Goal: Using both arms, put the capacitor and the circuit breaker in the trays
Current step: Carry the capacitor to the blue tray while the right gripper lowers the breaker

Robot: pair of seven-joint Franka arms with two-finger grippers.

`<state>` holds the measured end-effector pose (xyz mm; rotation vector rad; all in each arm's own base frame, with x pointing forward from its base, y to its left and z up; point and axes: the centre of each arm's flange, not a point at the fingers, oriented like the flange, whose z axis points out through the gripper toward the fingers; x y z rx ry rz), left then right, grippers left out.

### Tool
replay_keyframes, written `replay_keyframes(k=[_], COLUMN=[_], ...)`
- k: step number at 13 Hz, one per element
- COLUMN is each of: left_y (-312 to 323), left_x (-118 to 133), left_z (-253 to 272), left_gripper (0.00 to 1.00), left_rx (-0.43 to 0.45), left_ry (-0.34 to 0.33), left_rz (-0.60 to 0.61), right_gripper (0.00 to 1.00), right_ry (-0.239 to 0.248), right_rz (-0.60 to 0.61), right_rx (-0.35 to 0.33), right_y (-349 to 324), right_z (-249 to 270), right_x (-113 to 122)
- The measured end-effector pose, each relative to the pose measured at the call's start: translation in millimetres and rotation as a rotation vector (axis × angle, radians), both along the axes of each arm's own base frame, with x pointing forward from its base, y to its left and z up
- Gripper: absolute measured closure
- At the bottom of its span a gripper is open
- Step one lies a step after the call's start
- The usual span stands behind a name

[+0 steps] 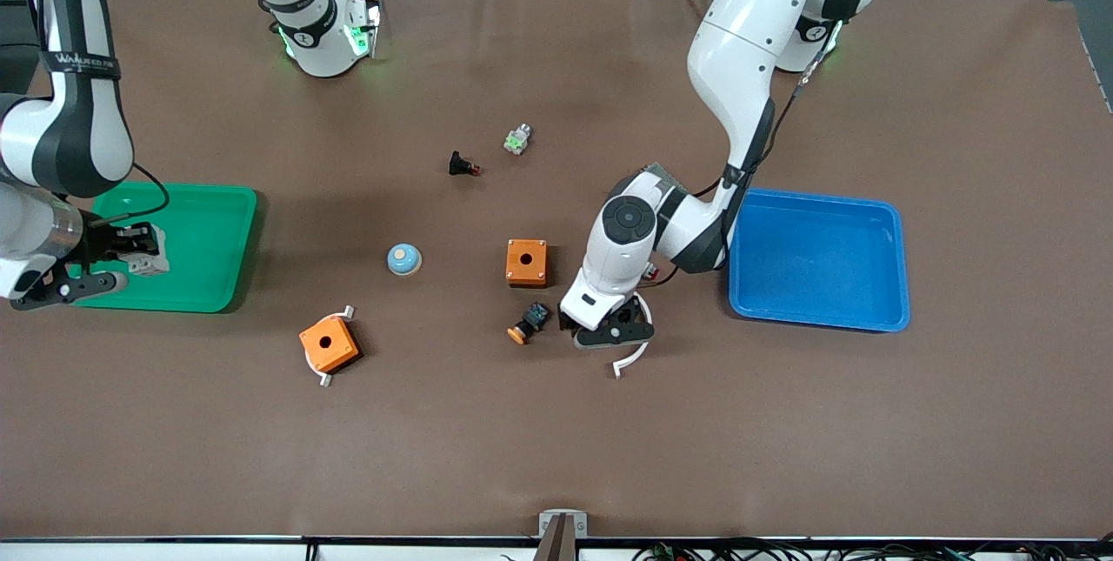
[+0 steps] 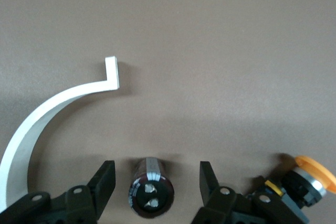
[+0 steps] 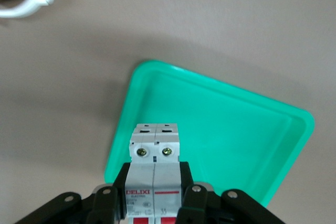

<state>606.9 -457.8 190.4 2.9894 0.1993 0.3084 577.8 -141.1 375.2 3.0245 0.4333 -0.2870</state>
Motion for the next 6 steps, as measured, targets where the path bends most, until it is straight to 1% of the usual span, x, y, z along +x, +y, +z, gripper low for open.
replay_keyframes(k=[1,2,4,5,6], left_y=[0.2,1.0,2.3,2.6,2.9], left_x=[-1.0,-1.5,-0.7,-0.4,-0.1], left_z=[-1.2,-2.3,0.0,1.7,3.2], left_gripper=[0.29,0.37,0.62,0.65,0.65], left_rx=[0.006,0.013,0.016,0.017,0.017], left_ry=[0.008,0.017,0.022,0.023,0.023], left_rz=[0.000,0.000,0.003,0.003,0.004], right_gripper=[0.60,0.60,0.60,0.60,0.60], right_ry=[0.002,0.007,0.021,0.026,0.026], right_rz=[0.008,0.016,0.029,0.033,0.038], right_rx=[0.009,0.017,0.042,0.055,0.061], right_y=[-12.4,-22.1,-34.4,-38.2,-41.0], right_z=[-11.6,-23.1,-46.2,-56.4,-65.5], right_x=[-10.4,-19.4,-35.9,-43.3,-49.3])
